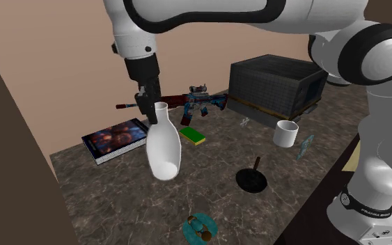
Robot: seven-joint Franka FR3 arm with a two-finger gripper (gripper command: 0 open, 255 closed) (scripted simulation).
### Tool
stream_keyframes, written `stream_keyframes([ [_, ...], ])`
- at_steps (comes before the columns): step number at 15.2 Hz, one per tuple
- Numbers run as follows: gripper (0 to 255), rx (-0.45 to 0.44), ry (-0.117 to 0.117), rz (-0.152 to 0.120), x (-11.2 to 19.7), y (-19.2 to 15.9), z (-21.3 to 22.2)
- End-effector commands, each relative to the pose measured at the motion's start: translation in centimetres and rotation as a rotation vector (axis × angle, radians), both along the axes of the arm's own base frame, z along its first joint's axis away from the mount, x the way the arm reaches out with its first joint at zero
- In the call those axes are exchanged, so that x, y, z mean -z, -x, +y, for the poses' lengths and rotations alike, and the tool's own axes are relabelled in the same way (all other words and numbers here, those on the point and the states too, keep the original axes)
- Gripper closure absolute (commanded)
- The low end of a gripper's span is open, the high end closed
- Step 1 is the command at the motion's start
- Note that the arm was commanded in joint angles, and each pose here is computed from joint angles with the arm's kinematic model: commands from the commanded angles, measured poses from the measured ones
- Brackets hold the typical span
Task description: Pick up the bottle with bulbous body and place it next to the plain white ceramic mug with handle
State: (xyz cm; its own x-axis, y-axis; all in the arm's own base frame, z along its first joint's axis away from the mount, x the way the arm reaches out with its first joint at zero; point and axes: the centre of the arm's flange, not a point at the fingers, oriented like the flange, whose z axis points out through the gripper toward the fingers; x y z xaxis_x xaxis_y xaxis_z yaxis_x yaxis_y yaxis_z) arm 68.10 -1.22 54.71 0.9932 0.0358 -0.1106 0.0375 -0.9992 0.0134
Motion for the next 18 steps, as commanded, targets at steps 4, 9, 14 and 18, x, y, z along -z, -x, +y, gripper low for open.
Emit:
stream_keyframes([
  [4, 255, 0.0, 0.0, 0.0, -2.7, 0.1, -0.1],
  [9, 255, 0.0, 0.0, 0.0, -5.1, 0.1, -0.1],
  [14, 255, 0.0, 0.0, 0.0, -6.7, 4.2, -5.0],
  [18, 255, 0.0, 0.0, 0.0, -8.0, 7.4, -9.0],
])
